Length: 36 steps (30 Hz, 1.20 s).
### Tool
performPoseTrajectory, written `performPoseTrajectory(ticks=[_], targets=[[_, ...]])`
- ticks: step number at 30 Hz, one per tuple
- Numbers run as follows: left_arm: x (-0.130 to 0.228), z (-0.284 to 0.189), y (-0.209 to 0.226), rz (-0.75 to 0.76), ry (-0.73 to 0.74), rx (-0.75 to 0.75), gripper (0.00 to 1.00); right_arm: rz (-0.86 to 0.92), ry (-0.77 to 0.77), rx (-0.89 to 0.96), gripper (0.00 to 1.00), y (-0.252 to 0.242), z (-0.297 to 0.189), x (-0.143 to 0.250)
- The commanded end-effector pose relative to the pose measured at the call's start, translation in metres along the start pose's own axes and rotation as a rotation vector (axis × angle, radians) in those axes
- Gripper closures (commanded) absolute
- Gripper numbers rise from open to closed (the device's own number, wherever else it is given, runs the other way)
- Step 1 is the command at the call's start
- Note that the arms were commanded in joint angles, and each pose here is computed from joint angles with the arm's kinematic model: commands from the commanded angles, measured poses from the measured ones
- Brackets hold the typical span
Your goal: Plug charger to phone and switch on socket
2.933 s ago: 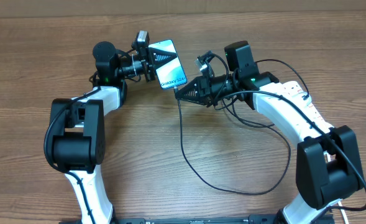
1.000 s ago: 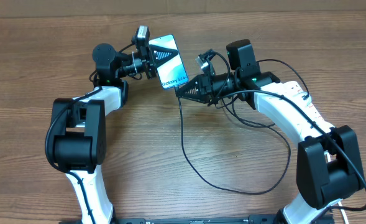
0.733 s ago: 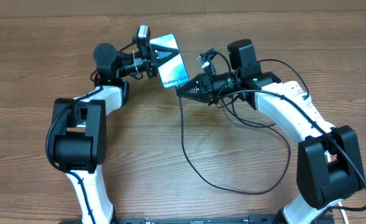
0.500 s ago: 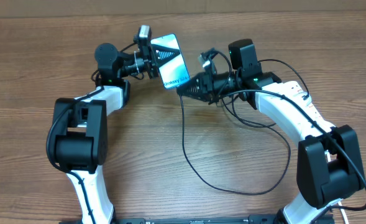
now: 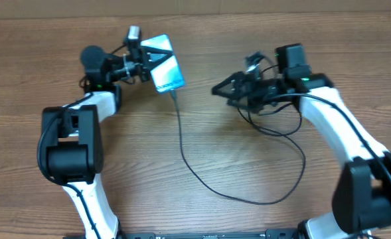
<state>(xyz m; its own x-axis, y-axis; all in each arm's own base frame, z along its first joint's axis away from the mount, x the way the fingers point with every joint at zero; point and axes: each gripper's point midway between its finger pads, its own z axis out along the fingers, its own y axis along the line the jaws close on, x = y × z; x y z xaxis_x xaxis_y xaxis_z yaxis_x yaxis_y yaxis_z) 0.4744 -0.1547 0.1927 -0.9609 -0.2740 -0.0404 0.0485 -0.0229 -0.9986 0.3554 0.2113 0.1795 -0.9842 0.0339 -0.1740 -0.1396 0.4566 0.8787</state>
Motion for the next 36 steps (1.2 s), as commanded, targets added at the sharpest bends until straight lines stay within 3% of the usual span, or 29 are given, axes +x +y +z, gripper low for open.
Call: performPoseTrajectory(ticks=[1, 10, 18, 24, 32, 36], targets=[[0.019, 0.005, 0.007, 0.098, 0.112, -0.017, 0.96, -0.123, -0.111, 0.11, 0.0, 0.003, -0.03, -0.014], [0.062, 0.06, 0.047, 0.086, 0.215, -0.084, 0.96, -0.111, -0.115, 0.201, 0.0, -0.011, -0.036, -0.009], [0.085, 0.065, 0.124, 0.01, 0.169, -0.368, 0.96, -0.116, -0.088, 0.215, 0.0, -0.014, -0.036, -0.002], [0.077, 0.062, 0.133, 0.08, 0.15, -0.45, 0.96, -0.127, -0.087, 0.23, 0.0, -0.017, -0.036, -0.002], [0.061, 0.043, 0.148, 0.263, 0.185, -0.852, 0.96, -0.134, -0.092, 0.258, 0.0, -0.022, -0.038, -0.003], [0.053, 0.044, 0.14, 0.333, 0.195, -0.911, 0.96, -0.135, -0.093, 0.26, 0.0, -0.022, -0.038, -0.003]])
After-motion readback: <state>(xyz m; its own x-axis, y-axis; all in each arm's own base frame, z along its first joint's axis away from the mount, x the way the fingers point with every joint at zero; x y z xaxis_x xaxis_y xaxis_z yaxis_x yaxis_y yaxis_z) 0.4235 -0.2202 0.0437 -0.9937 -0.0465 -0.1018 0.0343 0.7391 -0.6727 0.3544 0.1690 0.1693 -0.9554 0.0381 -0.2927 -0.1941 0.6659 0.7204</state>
